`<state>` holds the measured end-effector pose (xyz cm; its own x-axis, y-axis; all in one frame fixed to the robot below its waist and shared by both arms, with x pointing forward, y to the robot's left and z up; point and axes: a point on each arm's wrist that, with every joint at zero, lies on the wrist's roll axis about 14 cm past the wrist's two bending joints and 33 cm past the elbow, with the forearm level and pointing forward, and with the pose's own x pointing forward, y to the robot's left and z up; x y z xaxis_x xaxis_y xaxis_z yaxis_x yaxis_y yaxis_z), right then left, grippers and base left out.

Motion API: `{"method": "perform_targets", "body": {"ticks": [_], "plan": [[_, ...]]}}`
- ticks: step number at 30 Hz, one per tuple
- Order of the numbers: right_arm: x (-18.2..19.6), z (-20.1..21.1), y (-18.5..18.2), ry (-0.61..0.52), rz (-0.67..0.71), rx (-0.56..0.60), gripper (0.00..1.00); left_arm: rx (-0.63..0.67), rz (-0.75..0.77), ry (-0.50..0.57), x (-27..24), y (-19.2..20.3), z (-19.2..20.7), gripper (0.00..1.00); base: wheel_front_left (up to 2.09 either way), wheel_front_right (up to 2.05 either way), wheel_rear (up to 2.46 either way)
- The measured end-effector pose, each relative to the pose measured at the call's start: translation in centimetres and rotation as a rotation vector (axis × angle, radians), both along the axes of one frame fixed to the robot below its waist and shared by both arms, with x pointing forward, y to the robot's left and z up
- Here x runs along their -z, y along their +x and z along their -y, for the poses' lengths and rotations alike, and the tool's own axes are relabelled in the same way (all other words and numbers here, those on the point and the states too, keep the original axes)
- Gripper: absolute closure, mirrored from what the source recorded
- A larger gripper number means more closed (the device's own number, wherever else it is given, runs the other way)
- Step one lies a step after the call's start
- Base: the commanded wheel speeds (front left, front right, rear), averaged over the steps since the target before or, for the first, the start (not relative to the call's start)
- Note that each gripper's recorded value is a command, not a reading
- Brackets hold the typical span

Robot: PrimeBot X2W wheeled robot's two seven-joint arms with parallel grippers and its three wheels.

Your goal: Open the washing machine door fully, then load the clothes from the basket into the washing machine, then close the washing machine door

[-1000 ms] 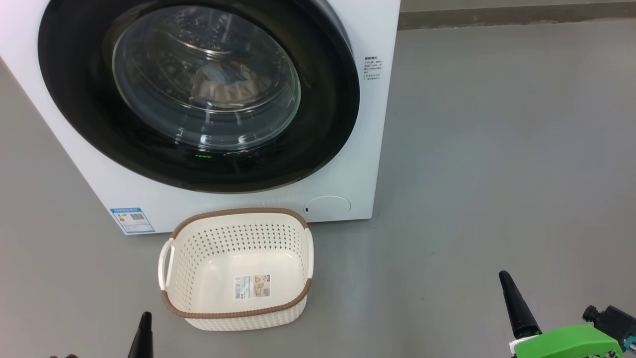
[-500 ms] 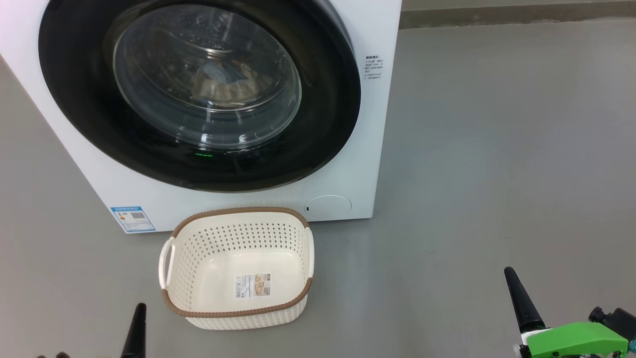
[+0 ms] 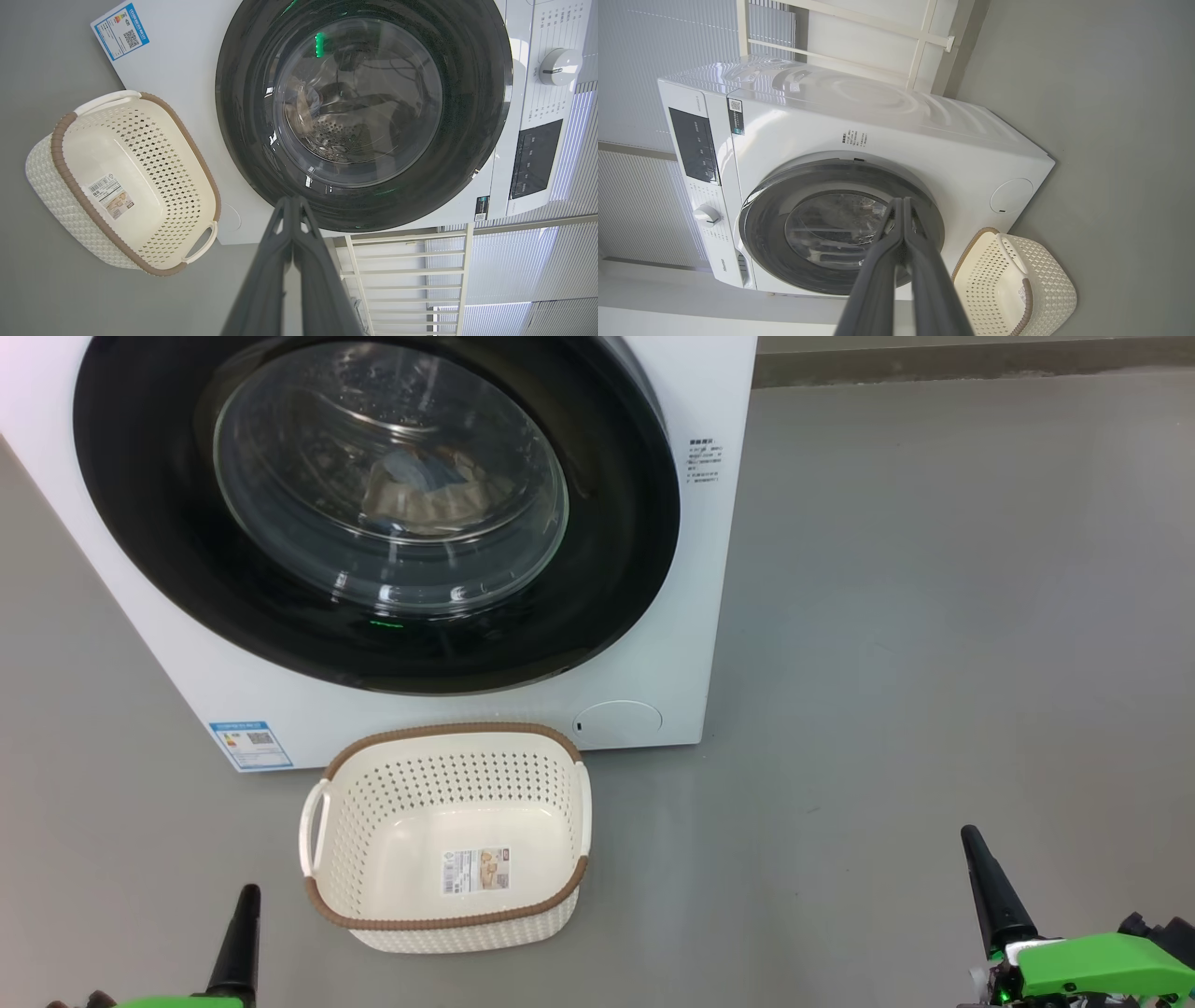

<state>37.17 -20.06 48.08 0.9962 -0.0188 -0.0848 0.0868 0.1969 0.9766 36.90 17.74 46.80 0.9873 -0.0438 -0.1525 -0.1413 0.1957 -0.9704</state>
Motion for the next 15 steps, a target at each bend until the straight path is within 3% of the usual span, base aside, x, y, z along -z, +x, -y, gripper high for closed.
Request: {"method": "perform_targets", "body": {"ticks": [15], "plan": [[0.18,0.43,0.08,0.160,0.002,0.020,1.00,-0.035,0.049,-0.162,-1.01,0.57,-0.79,1.00,0.00,0.00,0.00]]}}
